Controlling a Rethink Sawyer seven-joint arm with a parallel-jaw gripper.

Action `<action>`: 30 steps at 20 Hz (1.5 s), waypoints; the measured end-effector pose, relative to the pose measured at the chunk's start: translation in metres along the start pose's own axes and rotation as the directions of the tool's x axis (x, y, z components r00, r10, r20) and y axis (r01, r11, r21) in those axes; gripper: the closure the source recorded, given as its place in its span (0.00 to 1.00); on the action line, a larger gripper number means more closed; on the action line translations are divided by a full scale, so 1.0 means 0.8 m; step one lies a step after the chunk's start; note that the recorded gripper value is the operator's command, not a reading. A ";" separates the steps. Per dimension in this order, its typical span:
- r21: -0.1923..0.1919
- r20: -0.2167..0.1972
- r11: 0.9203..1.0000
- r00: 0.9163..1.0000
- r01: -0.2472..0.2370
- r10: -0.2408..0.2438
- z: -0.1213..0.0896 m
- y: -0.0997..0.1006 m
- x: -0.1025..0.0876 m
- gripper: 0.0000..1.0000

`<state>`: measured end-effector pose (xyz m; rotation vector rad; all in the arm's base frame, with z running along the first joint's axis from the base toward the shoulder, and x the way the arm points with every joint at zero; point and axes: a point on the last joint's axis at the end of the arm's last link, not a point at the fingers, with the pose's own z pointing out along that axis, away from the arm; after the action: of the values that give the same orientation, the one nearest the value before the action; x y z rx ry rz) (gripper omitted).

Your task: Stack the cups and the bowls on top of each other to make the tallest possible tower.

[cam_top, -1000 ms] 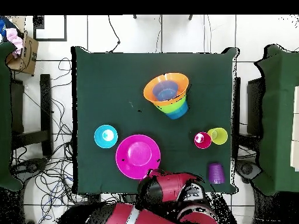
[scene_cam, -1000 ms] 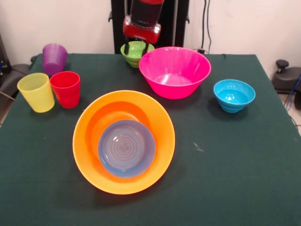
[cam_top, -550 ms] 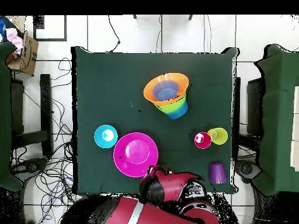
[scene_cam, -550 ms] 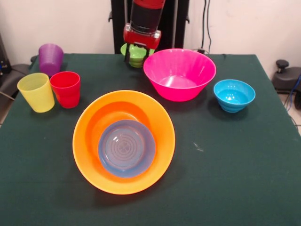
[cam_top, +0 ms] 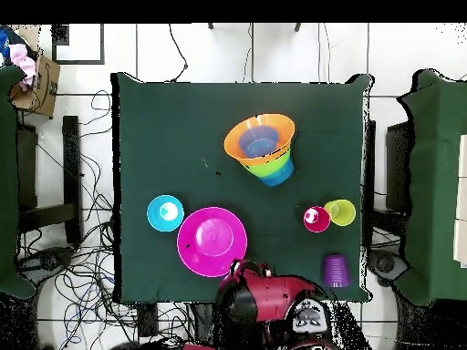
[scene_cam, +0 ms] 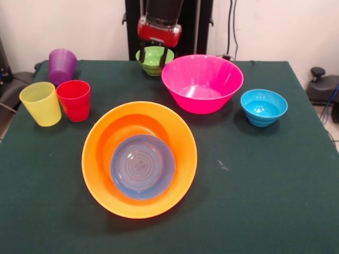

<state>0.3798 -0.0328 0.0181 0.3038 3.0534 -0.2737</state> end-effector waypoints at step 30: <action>-0.070 -0.035 0.962 0.964 -0.266 0.264 -0.137 -0.032 -0.117 0.00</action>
<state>0.4619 -0.0557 0.1376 0.7076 2.9893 -0.1407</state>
